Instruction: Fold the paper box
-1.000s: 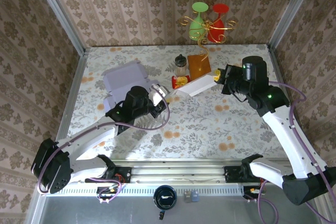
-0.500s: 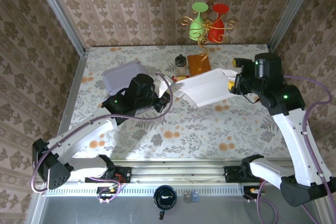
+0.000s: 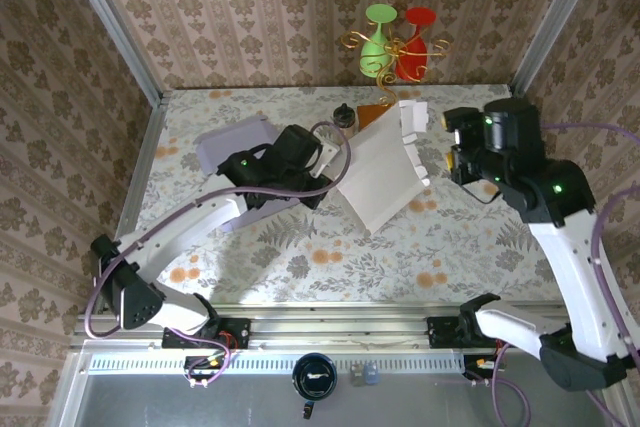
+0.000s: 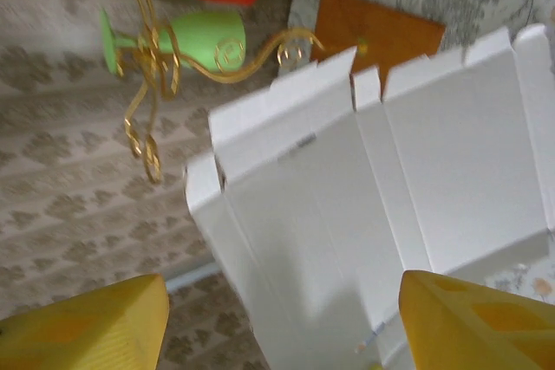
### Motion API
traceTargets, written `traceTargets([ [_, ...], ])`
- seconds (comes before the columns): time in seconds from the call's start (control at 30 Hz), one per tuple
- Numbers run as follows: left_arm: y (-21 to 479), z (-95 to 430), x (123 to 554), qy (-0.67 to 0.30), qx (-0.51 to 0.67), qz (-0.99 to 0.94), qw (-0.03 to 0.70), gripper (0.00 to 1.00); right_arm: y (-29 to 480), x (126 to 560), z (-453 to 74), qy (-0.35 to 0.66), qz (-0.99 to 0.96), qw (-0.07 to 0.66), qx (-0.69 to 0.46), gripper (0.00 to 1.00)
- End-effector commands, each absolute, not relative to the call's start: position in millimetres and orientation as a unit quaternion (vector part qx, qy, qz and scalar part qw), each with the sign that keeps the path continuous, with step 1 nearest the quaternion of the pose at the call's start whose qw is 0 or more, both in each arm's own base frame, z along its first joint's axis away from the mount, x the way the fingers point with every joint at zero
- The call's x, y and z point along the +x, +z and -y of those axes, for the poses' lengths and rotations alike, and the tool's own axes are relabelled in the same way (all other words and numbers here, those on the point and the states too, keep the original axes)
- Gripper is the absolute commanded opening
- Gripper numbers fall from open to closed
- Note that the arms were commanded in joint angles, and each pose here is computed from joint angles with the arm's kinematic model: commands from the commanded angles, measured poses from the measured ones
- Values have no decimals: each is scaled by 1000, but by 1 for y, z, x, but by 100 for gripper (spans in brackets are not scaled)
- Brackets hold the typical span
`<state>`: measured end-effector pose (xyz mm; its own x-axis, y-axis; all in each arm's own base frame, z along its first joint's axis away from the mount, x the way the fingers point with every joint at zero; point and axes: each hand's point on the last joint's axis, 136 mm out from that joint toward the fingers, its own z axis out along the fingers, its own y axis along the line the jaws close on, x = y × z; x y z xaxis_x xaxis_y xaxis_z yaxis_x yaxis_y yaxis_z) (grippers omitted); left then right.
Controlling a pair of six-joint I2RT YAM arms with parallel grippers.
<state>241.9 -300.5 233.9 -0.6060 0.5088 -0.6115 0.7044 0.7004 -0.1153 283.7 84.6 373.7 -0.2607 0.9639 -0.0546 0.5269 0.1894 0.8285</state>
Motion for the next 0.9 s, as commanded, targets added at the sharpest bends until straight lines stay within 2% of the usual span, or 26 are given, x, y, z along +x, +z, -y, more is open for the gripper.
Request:
traceTargets([
  [0.0, 231, 294, 238, -154, 324, -899, 250, 0, 370, 289, -107, 354, -727, 299, 506, 68],
  [0.33, 234, 299, 237, -140, 354, -888, 257, 0, 353, 337, -182, 361, -783, 278, 424, 61],
  [0.43, 236, 299, 236, -140, 358, -886, 259, 0, 338, 346, -202, 363, -798, 248, 412, 57],
  [0.6, 235, 299, 235, -134, 364, -886, 255, 0, 323, 347, -213, 352, -810, 229, 409, 44],
  [0.87, 237, 300, 235, -124, 379, -881, 255, 0, 309, 350, -218, 346, -816, 217, 410, 37],
])
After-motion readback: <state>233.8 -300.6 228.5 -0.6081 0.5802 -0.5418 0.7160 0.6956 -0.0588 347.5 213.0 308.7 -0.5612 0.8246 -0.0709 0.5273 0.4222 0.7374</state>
